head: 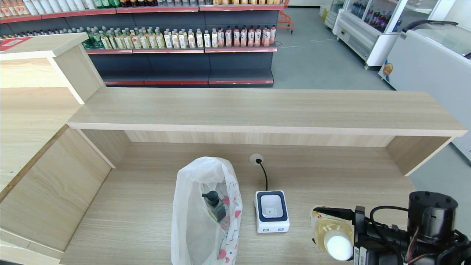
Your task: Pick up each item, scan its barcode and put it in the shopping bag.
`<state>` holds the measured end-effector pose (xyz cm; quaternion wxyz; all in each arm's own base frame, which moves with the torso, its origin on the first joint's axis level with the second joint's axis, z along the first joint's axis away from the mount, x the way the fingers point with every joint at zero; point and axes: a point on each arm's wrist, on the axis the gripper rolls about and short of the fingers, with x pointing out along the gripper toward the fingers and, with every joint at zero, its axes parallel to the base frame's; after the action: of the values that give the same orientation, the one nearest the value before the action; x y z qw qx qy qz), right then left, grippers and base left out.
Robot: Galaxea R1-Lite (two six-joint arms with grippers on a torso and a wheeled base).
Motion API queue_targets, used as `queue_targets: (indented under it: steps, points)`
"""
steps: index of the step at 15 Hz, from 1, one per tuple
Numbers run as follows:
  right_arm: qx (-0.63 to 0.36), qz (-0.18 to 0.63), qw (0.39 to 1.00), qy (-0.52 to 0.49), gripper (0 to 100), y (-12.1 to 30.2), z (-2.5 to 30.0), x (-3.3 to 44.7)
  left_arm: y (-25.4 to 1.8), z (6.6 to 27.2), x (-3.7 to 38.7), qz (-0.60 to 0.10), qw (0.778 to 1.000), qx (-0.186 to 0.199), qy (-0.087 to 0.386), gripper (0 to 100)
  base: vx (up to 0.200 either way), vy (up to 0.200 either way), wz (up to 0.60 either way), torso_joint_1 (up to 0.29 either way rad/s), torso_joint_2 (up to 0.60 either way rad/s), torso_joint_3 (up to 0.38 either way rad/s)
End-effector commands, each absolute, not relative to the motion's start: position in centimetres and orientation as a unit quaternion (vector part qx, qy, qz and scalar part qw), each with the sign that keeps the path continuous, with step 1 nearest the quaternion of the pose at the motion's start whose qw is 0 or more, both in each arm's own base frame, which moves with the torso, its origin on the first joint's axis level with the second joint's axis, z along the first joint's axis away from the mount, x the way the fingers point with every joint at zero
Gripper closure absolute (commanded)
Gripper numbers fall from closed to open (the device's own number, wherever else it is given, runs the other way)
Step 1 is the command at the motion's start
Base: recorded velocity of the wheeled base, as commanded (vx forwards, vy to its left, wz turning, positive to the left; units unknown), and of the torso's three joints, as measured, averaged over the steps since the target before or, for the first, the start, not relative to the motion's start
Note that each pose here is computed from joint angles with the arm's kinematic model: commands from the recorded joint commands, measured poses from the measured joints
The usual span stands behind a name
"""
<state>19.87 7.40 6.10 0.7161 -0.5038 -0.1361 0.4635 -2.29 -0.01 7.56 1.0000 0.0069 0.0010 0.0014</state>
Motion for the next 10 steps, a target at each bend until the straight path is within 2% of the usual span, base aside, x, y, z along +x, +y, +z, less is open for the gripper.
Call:
queue_targets:
  steps: [1,10]
  points:
    - [-0.502,0.465,0.719,-0.123,100,7.2,5.5,20.3,0.0,7.6,-2.3,0.002,1.0,0.007,0.001,0,0.0,0.0,0.0,0.0,0.0,0.0]
    - [-0.461,0.499,0.711,-0.185,100,9.4,4.3,26.4,0.0,7.6,-2.3,0.002,1.0,0.007,0.001,0,0.0,0.0,0.0,0.0,0.0,0.0]
